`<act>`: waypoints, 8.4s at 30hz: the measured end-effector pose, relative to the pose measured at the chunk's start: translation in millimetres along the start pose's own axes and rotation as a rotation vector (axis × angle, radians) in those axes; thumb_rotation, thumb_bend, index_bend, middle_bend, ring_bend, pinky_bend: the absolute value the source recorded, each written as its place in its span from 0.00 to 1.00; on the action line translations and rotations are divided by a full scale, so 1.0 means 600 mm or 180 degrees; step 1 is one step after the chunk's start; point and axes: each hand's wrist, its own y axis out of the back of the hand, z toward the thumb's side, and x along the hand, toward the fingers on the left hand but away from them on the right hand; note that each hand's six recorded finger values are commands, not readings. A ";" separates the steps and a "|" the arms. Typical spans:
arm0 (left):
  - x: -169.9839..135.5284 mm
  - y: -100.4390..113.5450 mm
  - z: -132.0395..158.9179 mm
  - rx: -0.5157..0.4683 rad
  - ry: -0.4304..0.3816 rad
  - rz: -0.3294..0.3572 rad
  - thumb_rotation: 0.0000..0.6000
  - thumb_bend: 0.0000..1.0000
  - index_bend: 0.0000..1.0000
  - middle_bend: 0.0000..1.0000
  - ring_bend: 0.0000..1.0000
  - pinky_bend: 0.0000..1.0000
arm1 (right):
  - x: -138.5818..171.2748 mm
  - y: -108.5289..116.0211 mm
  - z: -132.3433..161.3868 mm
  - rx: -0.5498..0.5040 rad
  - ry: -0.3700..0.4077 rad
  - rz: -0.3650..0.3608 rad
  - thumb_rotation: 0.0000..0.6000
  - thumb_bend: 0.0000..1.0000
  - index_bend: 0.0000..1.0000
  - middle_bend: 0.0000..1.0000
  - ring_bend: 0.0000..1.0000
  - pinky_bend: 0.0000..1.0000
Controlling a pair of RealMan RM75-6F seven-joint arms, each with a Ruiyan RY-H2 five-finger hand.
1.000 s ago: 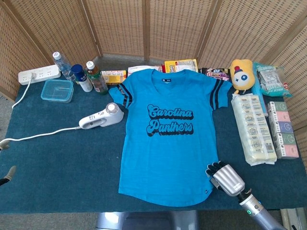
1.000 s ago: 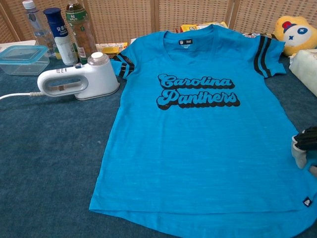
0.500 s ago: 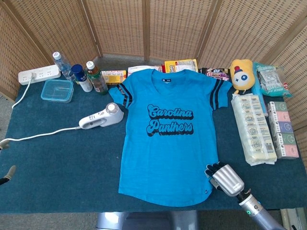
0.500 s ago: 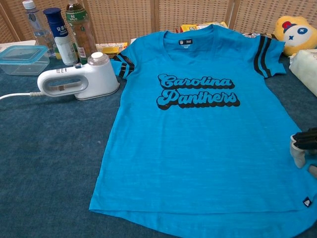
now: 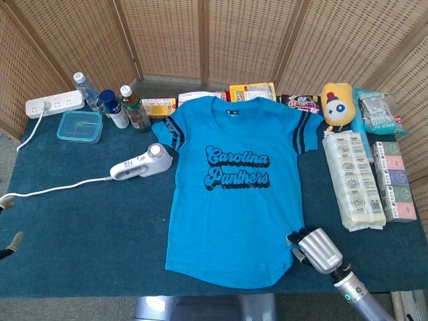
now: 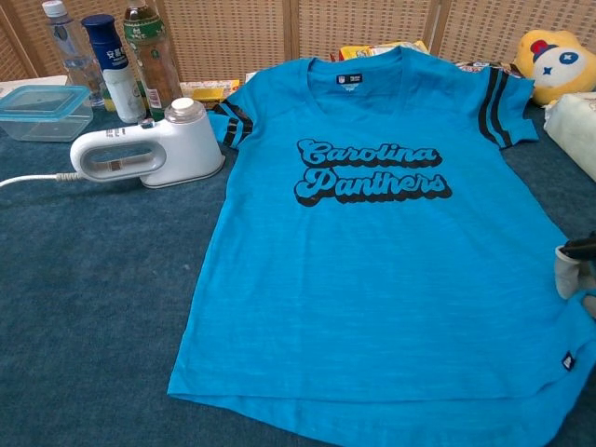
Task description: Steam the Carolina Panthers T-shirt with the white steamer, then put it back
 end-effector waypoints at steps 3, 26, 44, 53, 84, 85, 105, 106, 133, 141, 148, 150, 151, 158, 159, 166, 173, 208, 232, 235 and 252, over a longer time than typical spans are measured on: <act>0.001 -0.004 0.002 0.0013 -0.0015 -0.0022 0.75 0.34 0.13 0.28 0.21 0.25 | -0.001 0.005 0.002 -0.0112 -0.0046 -0.0001 1.00 0.52 0.71 0.63 0.63 0.69; 0.089 -0.051 0.021 0.0231 -0.0034 -0.0389 0.76 0.34 0.13 0.28 0.21 0.25 | -0.010 0.009 -0.001 -0.0377 -0.0254 0.0172 1.00 0.52 0.71 0.64 0.63 0.69; 0.250 -0.096 0.118 0.0133 0.0004 -0.0641 0.77 0.34 0.13 0.28 0.21 0.25 | -0.019 0.013 -0.010 -0.0416 -0.0319 0.0183 1.00 0.52 0.72 0.64 0.63 0.70; 0.297 -0.135 0.204 0.0092 -0.0076 -0.0688 0.76 0.34 0.13 0.28 0.21 0.25 | -0.018 0.013 -0.021 -0.0454 -0.0341 0.0168 1.00 0.52 0.72 0.64 0.63 0.70; 0.387 -0.219 0.307 0.0300 0.0218 -0.0606 0.75 0.34 0.12 0.28 0.21 0.27 | -0.015 0.016 -0.056 -0.0585 -0.0462 0.0088 1.00 0.52 0.72 0.64 0.63 0.71; 0.390 -0.220 0.307 0.0290 0.0241 -0.0611 0.75 0.34 0.12 0.28 0.21 0.27 | -0.016 0.016 -0.056 -0.0588 -0.0465 0.0086 1.00 0.52 0.72 0.64 0.63 0.71; 0.434 -0.250 0.318 0.0198 0.0386 -0.0725 0.76 0.38 0.12 0.28 0.21 0.27 | -0.012 0.026 -0.064 -0.0594 -0.0559 0.0077 1.00 0.52 0.72 0.64 0.63 0.71; 0.437 -0.251 0.321 0.0192 0.0382 -0.0725 0.76 0.38 0.13 0.28 0.21 0.27 | -0.011 0.027 -0.064 -0.0594 -0.0568 0.0077 1.00 0.52 0.72 0.64 0.64 0.71; 0.466 -0.260 0.319 0.0076 0.0394 -0.0635 1.00 0.55 0.60 0.61 0.57 0.64 | -0.011 0.037 -0.063 -0.0611 -0.0640 0.0059 1.00 0.52 0.72 0.64 0.64 0.73; 0.464 -0.249 0.304 -0.0178 0.0276 -0.0610 1.00 0.55 0.64 0.70 0.63 0.69 | -0.015 0.043 -0.062 -0.0605 -0.0650 0.0031 1.00 0.52 0.72 0.64 0.64 0.73; 0.454 -0.227 0.300 -0.0447 0.0043 -0.0488 1.00 0.55 0.65 0.71 0.64 0.70 | -0.018 0.043 -0.058 -0.0611 -0.0640 0.0022 1.00 0.52 0.72 0.64 0.64 0.73; 0.448 -0.218 0.305 -0.0475 -0.0073 -0.0449 1.00 0.55 0.66 0.71 0.64 0.70 | -0.019 0.044 -0.056 -0.0608 -0.0629 0.0019 1.00 0.52 0.72 0.64 0.64 0.73; 0.443 -0.211 0.309 -0.0493 -0.0160 -0.0425 1.00 0.55 0.66 0.71 0.64 0.70 | -0.020 0.044 -0.055 -0.0610 -0.0625 0.0015 1.00 0.52 0.72 0.64 0.64 0.73; 0.398 -0.180 0.341 -0.0665 -0.0627 -0.0456 1.00 0.55 0.66 0.71 0.64 0.70 | -0.021 0.040 -0.050 -0.0677 -0.0642 0.0047 1.00 0.52 0.72 0.64 0.64 0.73; 0.391 -0.178 0.346 -0.0678 -0.0692 -0.0478 1.00 0.55 0.66 0.71 0.64 0.70 | -0.021 0.040 -0.049 -0.0682 -0.0644 0.0053 1.00 0.52 0.72 0.64 0.64 0.73; 0.337 -0.183 0.386 -0.0698 -0.1148 -0.0664 1.00 0.54 0.66 0.71 0.64 0.70 | -0.023 0.038 -0.045 -0.0714 -0.0646 0.0067 1.00 0.52 0.72 0.64 0.64 0.73; 0.309 -0.220 0.451 -0.0709 -0.1448 -0.0852 1.00 0.54 0.66 0.71 0.64 0.70 | -0.022 0.039 -0.046 -0.0753 -0.0671 0.0086 1.00 0.52 0.72 0.64 0.64 0.73; 0.261 -0.321 0.650 -0.0312 -0.2122 -0.0924 1.00 0.53 0.66 0.71 0.64 0.70 | -0.021 0.043 -0.043 -0.0863 -0.0625 0.0068 1.00 0.52 0.73 0.64 0.64 0.73; 0.333 -0.272 0.542 -0.0056 -0.1765 -0.0528 1.00 0.52 0.66 0.71 0.64 0.70 | -0.027 0.036 -0.038 -0.0901 -0.0606 0.0102 1.00 0.52 0.73 0.64 0.64 0.73; 0.327 -0.276 0.548 -0.0018 -0.1826 -0.0535 1.00 0.52 0.66 0.71 0.64 0.70 | -0.026 0.036 -0.039 -0.0907 -0.0611 0.0099 1.00 0.52 0.73 0.64 0.64 0.73; 0.265 -0.307 0.621 0.0080 -0.2347 -0.0490 1.00 0.52 0.66 0.71 0.64 0.68 | -0.014 0.040 -0.047 -0.0925 -0.0656 0.0062 1.00 0.52 0.73 0.64 0.64 0.73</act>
